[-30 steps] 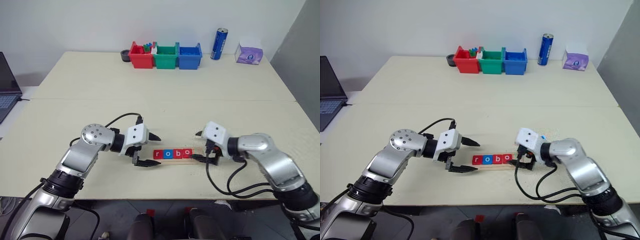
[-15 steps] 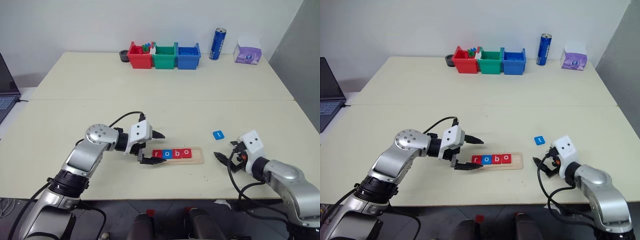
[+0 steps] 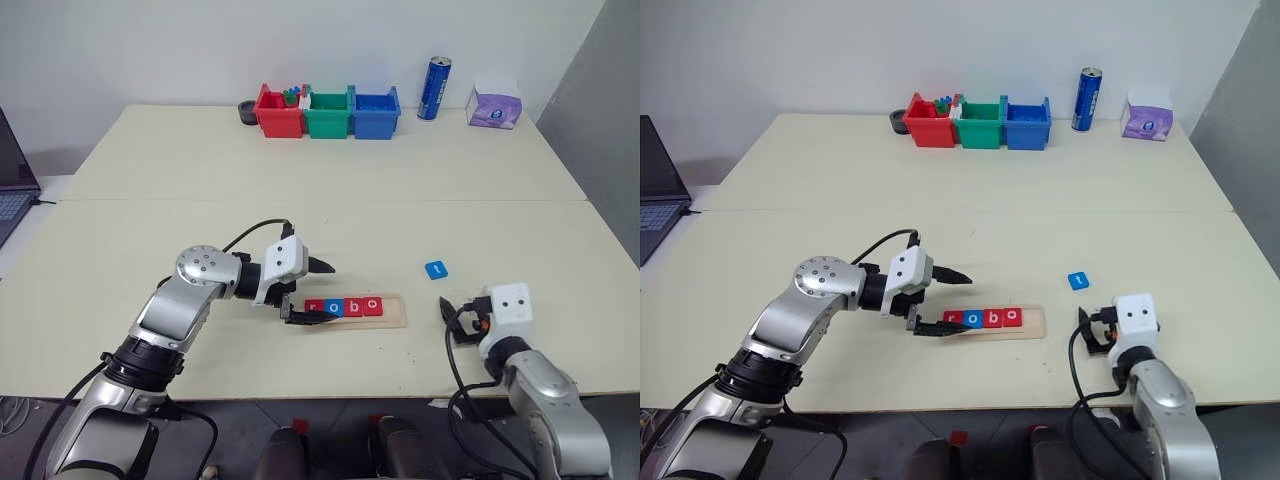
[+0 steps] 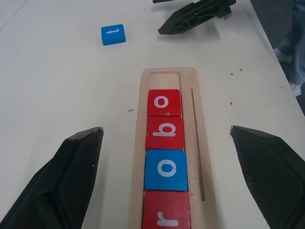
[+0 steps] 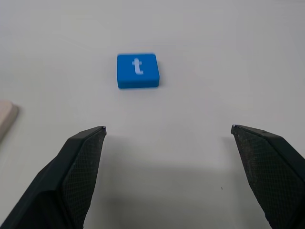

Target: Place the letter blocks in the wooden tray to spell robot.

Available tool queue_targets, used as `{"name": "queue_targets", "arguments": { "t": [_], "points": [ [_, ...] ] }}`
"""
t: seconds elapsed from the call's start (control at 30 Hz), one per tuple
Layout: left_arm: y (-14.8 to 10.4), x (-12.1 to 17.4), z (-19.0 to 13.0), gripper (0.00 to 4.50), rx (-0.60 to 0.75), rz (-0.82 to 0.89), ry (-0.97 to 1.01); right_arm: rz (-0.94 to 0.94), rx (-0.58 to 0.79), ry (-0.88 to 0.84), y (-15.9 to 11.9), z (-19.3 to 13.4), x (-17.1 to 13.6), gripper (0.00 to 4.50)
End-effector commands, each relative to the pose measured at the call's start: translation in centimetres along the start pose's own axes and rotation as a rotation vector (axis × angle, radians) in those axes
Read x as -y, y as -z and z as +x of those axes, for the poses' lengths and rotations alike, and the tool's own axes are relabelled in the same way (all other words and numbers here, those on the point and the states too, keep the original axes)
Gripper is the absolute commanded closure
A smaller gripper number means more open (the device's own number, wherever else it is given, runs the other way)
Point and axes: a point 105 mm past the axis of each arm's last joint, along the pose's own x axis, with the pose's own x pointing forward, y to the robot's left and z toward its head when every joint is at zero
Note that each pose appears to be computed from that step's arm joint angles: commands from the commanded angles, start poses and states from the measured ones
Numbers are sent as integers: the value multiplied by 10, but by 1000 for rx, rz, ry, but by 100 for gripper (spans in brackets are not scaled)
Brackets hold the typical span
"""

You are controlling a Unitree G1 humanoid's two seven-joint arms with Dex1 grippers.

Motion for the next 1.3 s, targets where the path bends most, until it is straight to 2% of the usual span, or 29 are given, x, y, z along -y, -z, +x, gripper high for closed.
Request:
{"name": "queue_targets", "arguments": {
  "t": [0.03, 0.33, 0.53, 0.63, 0.87, 1.0, 1.1, 1.3],
  "points": [
    [-15, -7, -4, 0, 41, 26, -26, 17, 71, -8, -16, 9, -4, 2],
    [-17, -7, -3, 0, 36, 32, -19, -11, 83, -31, -21, 48, -2, 2],
    [-18, -8, -4, 0, 30, 37, -23, -4, 41, -67, -15, 64, -9, 2],
    [-17, -8, -5, 0, 26, 38, -27, -3, 13, -62, -10, 65, -10, 61],
    [-16, -8, -6, 0, 23, 36, -30, -25, -18, -42, -1, 60, -13, 304],
    [-14, -6, -7, 0, 23, 35, -19, -42, 25, -19, -11, 43, -15, 303],
    [-14, -3, -7, 0, 25, 33, 0, -47, 47, 14, -17, 16, -16, 303],
    [-16, 0, -2, 0, 31, 40, 43, 9, -10, 64, -3, -22, -37, 303]
  ]
}}
